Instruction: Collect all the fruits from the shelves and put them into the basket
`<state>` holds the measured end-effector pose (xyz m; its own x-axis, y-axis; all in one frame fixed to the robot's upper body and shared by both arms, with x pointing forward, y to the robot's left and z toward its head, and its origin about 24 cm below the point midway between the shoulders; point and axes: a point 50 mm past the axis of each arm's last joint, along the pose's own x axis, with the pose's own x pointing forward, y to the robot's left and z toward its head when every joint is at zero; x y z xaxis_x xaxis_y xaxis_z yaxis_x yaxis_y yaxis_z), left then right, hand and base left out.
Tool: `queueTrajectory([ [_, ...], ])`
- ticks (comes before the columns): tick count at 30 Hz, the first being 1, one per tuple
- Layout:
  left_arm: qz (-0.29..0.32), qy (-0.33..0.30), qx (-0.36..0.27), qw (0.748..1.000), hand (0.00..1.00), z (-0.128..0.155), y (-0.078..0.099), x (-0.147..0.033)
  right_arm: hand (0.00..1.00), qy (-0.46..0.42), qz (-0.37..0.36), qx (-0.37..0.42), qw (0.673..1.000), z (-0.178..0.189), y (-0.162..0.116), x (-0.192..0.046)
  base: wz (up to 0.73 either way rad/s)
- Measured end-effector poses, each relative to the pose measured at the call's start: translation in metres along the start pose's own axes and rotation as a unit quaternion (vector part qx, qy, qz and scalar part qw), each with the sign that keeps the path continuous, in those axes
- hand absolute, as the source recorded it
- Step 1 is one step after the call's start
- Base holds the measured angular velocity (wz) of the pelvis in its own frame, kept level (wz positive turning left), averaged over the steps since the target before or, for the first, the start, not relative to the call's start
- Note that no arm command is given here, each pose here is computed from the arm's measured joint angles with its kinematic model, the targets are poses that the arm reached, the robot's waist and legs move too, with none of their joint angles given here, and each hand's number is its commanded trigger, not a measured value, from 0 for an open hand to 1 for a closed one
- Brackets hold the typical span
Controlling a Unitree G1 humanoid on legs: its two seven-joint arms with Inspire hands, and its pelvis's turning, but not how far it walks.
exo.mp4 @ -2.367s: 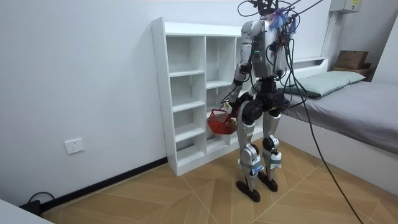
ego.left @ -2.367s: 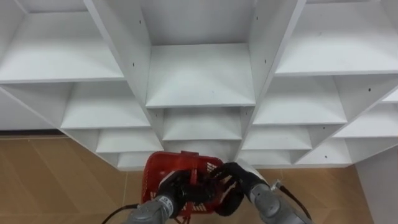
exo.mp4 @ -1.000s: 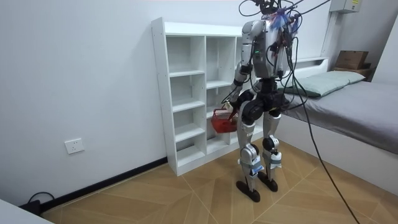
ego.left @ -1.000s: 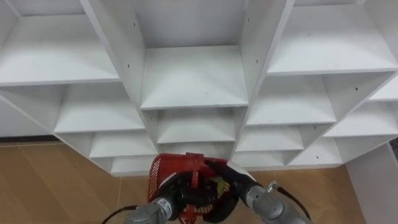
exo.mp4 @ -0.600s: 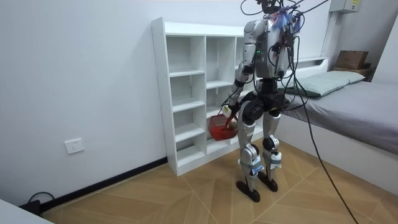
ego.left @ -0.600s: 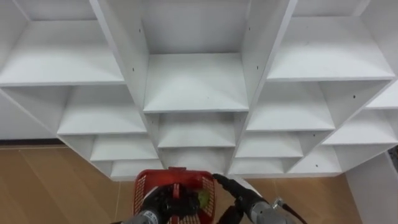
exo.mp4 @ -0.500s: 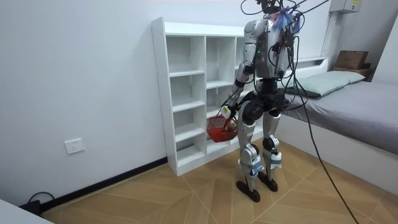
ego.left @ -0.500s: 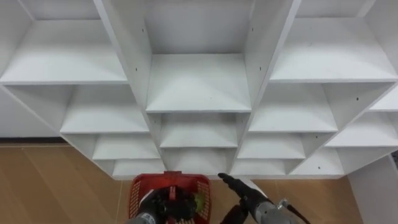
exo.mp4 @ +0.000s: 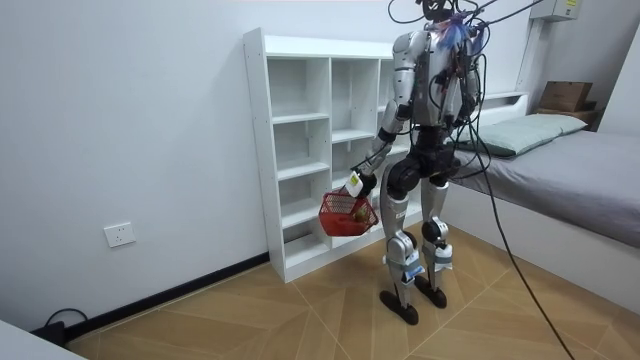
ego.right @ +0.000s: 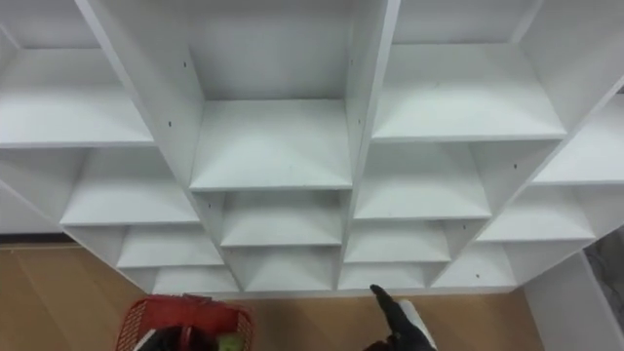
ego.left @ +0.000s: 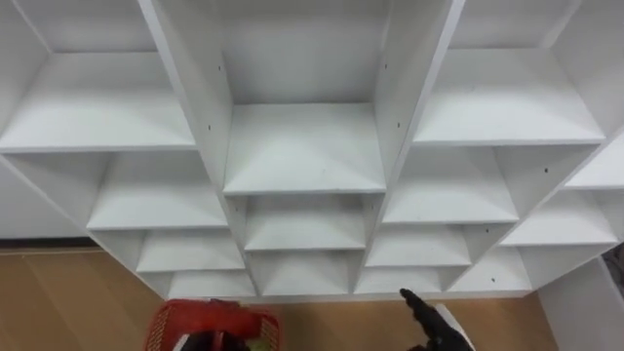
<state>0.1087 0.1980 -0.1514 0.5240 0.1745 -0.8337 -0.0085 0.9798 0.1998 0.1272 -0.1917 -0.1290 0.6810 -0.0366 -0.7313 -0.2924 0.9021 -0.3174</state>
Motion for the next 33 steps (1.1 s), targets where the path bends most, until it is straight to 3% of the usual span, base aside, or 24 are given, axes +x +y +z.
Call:
queueTrajectory([
  [4,0.035,0.029,0.001,0.999,1.0,-0.026,0.013,-0.009,0.0,0.024,-0.018,0.034,0.999,-0.022,-0.001,-0.012,-0.02],
  [13,0.057,0.034,0.042,0.997,1.0,-0.034,0.025,-0.011,0.0,0.135,-0.055,0.132,0.981,-0.075,-0.004,-0.028,0.0],
  [33,0.075,0.113,0.063,0.989,1.0,-0.066,0.033,-0.021,0.0,0.244,-0.065,0.227,0.941,-0.11,0.0,-0.041,-0.01],
])
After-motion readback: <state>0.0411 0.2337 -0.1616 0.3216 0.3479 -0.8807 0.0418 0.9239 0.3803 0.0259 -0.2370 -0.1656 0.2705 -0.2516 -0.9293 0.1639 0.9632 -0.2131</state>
